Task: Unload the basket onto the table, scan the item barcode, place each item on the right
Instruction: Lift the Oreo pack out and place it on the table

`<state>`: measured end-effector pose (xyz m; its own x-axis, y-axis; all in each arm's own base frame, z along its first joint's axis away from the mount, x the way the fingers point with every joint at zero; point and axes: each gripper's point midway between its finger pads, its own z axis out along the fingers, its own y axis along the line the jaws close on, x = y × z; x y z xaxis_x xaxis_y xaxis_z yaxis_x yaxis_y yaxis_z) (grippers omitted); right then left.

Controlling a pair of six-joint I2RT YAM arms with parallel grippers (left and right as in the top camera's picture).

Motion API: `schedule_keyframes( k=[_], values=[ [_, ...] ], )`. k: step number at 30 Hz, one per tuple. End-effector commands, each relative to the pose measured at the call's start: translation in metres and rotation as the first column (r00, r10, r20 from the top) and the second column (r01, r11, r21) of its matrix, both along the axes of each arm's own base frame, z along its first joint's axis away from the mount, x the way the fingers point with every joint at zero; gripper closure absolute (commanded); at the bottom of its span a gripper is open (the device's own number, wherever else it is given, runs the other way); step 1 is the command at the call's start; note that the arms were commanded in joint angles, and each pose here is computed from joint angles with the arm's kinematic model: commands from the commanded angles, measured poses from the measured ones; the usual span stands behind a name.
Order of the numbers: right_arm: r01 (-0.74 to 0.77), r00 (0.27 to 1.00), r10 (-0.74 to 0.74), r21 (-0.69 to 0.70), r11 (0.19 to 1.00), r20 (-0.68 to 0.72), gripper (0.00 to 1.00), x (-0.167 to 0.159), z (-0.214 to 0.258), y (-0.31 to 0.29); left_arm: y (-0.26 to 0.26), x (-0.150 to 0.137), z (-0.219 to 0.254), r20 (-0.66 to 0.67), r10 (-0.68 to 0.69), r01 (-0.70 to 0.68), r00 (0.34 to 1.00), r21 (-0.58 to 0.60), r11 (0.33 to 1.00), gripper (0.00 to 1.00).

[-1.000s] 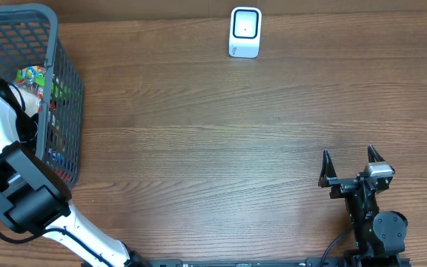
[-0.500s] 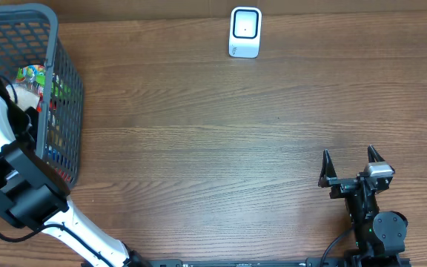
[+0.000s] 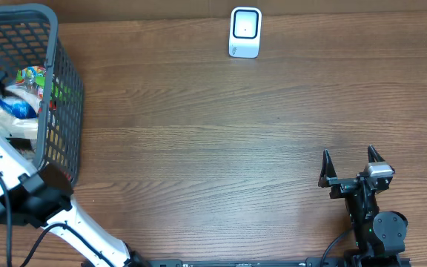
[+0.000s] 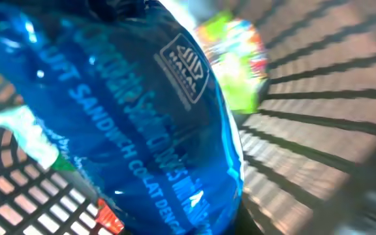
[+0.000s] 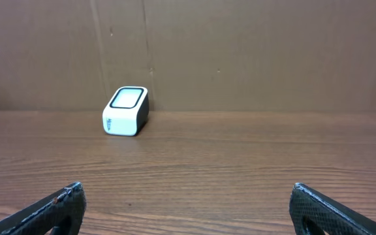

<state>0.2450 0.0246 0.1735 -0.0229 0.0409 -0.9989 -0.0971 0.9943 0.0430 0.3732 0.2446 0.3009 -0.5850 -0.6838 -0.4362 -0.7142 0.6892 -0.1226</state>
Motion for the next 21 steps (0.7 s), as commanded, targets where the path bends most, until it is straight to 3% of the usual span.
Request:
schedule_keyframes(
  k=[1, 6, 13, 21],
  values=[
    [0.007, 1.000, -0.007, -0.007, 1.000, 0.000, 0.00, 0.000, -0.003, -0.001, -0.040, 0.018, 0.045, 0.137, -0.191, 0.184, 0.972, 0.060, 0.981, 0.96],
    [0.007, 1.000, -0.007, -0.007, 1.000, 0.000, 0.00, 0.000, -0.003, -0.001, -0.104, 0.033, 0.081, 0.215, -0.391, 0.369, 0.895, 0.139, 0.919, 0.96],
    [0.007, 1.000, -0.007, -0.007, 1.000, 0.000, 0.00, 0.000, -0.003, -0.001, -0.188, 0.050, 0.079, 0.165, -0.566, 0.539, 0.808, 0.183, 0.822, 0.96],
    [0.007, 1.000, -0.007, -0.007, 1.000, 0.000, 0.00, 0.000, -0.003, -0.001, -0.212, 0.056, 0.031, -0.079, -0.496, 0.500, 0.865, 0.232, 0.834, 0.96]
  ],
)
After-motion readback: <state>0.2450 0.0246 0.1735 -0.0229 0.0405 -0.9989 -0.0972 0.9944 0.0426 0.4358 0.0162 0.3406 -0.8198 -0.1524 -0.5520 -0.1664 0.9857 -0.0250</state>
